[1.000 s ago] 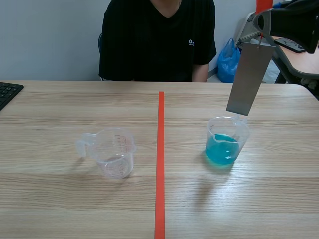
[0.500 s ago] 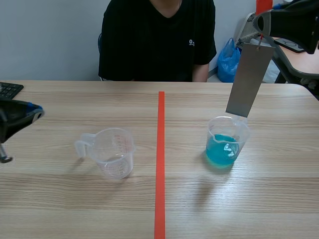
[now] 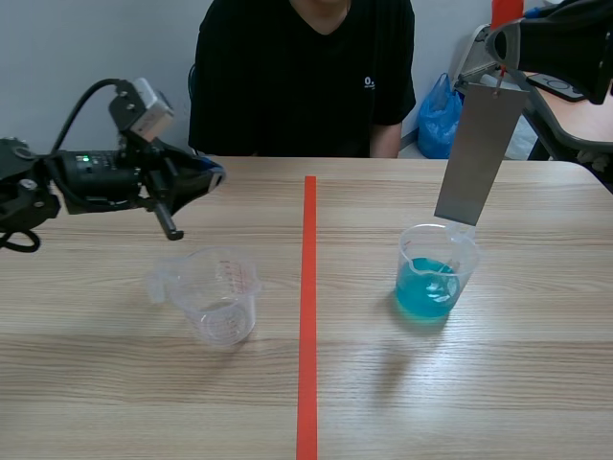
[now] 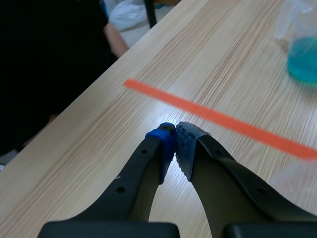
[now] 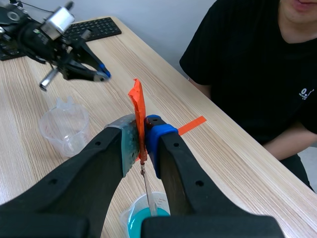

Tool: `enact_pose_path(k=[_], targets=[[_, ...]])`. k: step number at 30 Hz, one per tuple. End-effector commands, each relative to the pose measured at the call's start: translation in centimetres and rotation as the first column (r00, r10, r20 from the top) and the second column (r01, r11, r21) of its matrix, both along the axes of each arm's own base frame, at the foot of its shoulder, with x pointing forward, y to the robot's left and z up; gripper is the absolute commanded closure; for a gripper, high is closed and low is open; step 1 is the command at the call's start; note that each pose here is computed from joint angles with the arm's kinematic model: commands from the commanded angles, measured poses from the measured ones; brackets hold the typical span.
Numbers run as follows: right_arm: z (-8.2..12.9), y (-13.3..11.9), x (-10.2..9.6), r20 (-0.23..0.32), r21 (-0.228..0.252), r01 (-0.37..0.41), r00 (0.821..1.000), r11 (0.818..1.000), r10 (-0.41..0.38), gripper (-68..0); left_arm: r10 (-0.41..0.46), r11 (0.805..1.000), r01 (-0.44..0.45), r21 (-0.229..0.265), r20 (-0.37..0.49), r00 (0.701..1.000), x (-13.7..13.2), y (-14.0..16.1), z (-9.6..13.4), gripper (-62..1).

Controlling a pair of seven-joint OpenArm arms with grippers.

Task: Do the redox reaction experiment.
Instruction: 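Raise the plate and point at it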

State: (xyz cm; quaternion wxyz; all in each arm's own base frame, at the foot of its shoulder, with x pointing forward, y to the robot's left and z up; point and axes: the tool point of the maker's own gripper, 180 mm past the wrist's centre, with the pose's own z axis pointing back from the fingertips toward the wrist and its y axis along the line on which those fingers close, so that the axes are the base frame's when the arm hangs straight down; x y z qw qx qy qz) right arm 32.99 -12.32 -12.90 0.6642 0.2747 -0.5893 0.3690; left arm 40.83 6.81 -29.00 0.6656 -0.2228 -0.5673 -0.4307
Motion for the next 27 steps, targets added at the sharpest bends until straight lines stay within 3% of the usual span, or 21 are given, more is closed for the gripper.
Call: enact_pose_path(k=[1,11,14,27], targets=[[1.4,0.0,0.0,0.034,0.019,-0.009,0.999,1.000,0.008,-1.3,-0.034,0.998,0.036,-0.050,0.040,0.999,0.5,-2.2,1.9,-4.2],[1.4,0.0,0.0,0.034,0.019,-0.009,0.999,1.000,0.008,-1.3,-0.221,0.969,0.220,-0.117,0.005,0.975,-2.0,-12.3,1.4,-4.2],[1.4,0.0,0.0,0.034,0.019,-0.009,0.999,1.000,0.008,-1.3,-0.244,0.961,0.243,-0.133,0.006,0.970,-2.5,-13.7,1.6,-4.2],[1.4,0.0,0.0,0.034,0.020,-0.009,0.999,1.000,0.008,-1.3,-0.280,0.954,0.274,-0.123,-0.029,0.960,-3.5,-17.1,1.3,-4.2]])
